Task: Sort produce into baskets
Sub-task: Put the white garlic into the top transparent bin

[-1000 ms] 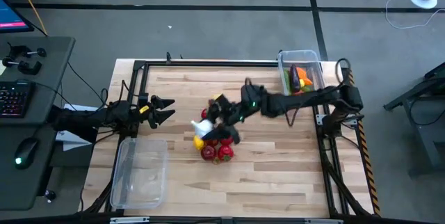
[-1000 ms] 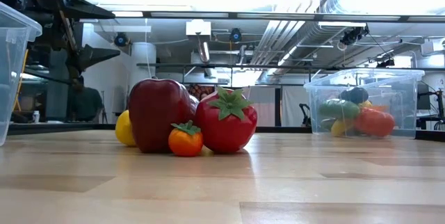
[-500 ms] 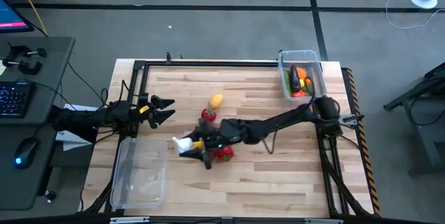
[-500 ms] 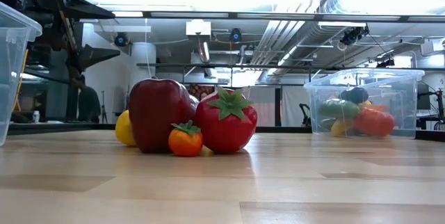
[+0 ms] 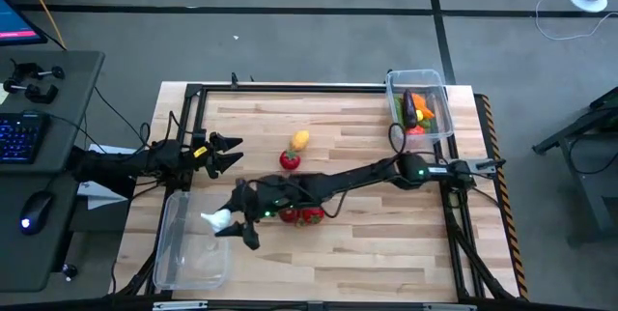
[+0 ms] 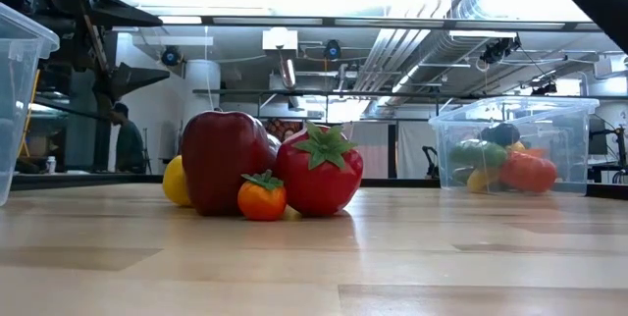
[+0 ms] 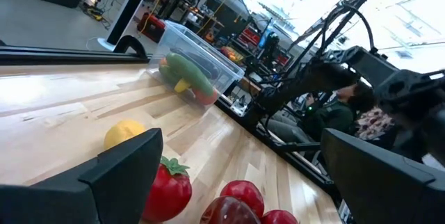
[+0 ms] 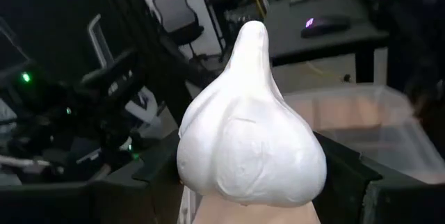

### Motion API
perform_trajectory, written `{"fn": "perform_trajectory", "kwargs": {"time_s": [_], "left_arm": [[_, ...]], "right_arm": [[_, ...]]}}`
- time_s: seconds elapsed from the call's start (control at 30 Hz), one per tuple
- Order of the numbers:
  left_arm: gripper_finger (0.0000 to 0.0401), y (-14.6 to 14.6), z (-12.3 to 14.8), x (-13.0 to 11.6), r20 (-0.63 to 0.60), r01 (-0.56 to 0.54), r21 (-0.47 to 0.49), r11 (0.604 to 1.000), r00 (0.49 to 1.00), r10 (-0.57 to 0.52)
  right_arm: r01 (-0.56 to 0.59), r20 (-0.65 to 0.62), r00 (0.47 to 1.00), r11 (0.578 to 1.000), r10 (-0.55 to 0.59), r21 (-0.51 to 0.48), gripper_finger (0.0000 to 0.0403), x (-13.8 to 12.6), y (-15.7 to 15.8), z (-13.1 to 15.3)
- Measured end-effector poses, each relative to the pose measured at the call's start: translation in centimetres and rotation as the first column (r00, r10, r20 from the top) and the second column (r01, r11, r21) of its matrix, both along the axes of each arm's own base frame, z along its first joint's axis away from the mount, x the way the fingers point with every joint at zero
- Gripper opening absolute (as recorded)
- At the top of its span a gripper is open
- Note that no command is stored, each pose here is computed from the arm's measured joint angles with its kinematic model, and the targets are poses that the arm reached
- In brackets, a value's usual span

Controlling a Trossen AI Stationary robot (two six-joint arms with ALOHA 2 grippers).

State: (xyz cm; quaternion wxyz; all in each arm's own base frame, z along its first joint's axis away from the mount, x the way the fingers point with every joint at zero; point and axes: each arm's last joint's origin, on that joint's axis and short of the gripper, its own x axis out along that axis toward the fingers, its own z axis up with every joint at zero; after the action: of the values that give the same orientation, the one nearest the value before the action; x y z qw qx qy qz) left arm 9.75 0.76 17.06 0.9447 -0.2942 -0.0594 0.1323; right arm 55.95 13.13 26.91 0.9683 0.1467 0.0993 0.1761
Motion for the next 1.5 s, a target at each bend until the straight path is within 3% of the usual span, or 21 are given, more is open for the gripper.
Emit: {"fn": "perform_trajectory", "kwargs": {"time_s": [0.37, 0.67, 0.93, 1.13, 1.5], "left_arm": [[0.0378, 0.0, 0.0, 0.0, 0.0, 0.0, 0.0, 1.0, 1.0, 0.0], [0.0378, 0.0, 0.0, 0.0, 0.0, 0.0, 0.0, 1.0, 1.0, 0.0], [0.0378, 0.0, 0.0, 0.0, 0.0, 0.0, 0.0, 1.0, 1.0, 0.0], [0.0378, 0.0, 0.0, 0.0, 0.0, 0.0, 0.0, 1.0, 1.0, 0.0], [0.0378, 0.0, 0.0, 0.0, 0.001, 0.0, 0.0, 1.0, 1.0, 0.0]], "right_arm": [[-0.001, -0.015, 1.0, 1.0, 0.001, -0.005, 0.023, 1.4, 0.8, -3.9], [0.101, 0.027, 0.994, 0.995, -0.101, 0.0, 0.023, 1.7, 0.1, -3.6], [0.101, 0.073, 0.993, 0.992, -0.096, -0.073, 0.023, 1.8, -0.3, -3.4], [0.1, 0.106, 0.99, 0.993, -0.092, -0.071, 0.023, 1.9, -0.3, -3.2], [0.137, 0.171, 0.978, 0.988, -0.123, -0.067, 0.0309, 1.9, -0.4, -2.6]]}}
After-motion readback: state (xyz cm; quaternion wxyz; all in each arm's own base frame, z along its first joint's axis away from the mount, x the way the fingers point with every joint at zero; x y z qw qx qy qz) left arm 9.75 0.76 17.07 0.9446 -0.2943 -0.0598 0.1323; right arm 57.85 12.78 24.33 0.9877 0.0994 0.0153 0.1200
